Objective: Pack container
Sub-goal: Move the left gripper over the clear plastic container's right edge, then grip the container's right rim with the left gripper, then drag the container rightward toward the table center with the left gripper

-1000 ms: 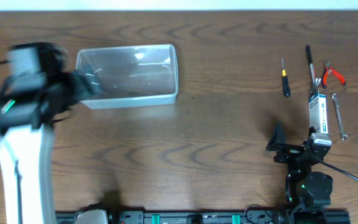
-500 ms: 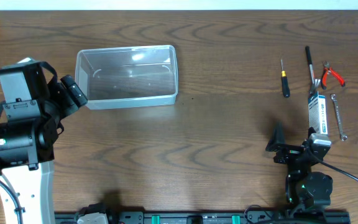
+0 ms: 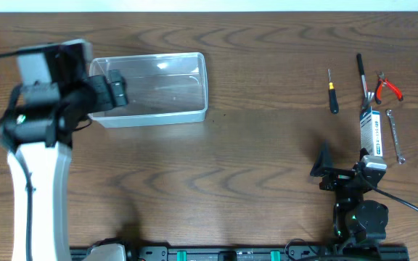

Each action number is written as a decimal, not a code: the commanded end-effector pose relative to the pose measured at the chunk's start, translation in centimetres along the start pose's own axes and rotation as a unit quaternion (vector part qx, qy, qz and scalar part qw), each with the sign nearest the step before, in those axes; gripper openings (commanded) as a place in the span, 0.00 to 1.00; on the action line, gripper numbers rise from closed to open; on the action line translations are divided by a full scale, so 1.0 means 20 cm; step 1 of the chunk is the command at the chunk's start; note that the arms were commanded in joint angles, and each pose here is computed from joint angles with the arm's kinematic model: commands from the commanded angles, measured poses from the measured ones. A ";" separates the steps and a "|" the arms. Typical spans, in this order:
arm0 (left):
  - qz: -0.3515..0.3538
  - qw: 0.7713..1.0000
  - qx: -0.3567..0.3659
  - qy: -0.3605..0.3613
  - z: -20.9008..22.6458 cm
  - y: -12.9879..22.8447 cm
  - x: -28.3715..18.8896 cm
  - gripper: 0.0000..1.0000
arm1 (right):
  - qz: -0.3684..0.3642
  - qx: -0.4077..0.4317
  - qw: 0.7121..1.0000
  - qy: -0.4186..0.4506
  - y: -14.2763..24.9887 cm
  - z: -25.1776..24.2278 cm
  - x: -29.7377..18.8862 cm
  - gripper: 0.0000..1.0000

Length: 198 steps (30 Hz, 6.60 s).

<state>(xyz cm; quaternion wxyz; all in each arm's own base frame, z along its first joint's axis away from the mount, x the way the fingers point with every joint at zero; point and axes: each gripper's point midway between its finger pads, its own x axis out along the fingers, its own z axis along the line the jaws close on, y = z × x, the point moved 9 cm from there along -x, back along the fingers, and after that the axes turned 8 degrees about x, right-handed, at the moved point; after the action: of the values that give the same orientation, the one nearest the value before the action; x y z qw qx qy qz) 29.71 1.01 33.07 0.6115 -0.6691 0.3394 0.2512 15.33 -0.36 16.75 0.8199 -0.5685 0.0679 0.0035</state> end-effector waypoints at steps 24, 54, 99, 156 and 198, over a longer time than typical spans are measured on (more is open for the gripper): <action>0.090 0.985 0.086 0.118 -0.53 0.04 0.61 0.71 | -0.002 -0.003 1.000 0.001 0.00 0.00 0.00 0.99; 0.106 0.993 0.042 -0.001 -0.72 0.16 0.86 0.39 | -0.002 -0.003 1.000 0.001 0.00 0.00 0.00 0.99; 0.148 0.985 0.081 0.044 -0.87 0.29 1.00 0.30 | -0.002 -0.003 1.000 0.001 0.00 0.00 0.00 0.99; 0.130 0.985 0.101 0.060 -0.99 0.30 1.01 0.09 | -0.002 -0.003 1.000 0.001 0.00 0.00 0.00 0.99; 0.096 0.974 0.124 0.162 -1.30 0.32 0.94 0.09 | -0.002 -0.003 1.000 0.001 0.00 0.00 0.00 0.99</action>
<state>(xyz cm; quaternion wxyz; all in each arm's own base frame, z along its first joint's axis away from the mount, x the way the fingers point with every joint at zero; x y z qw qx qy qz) 34.69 -26.46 17.46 0.6090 -0.5782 0.5144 0.1737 15.33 -0.36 16.75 0.8199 -0.5685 0.0678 0.0036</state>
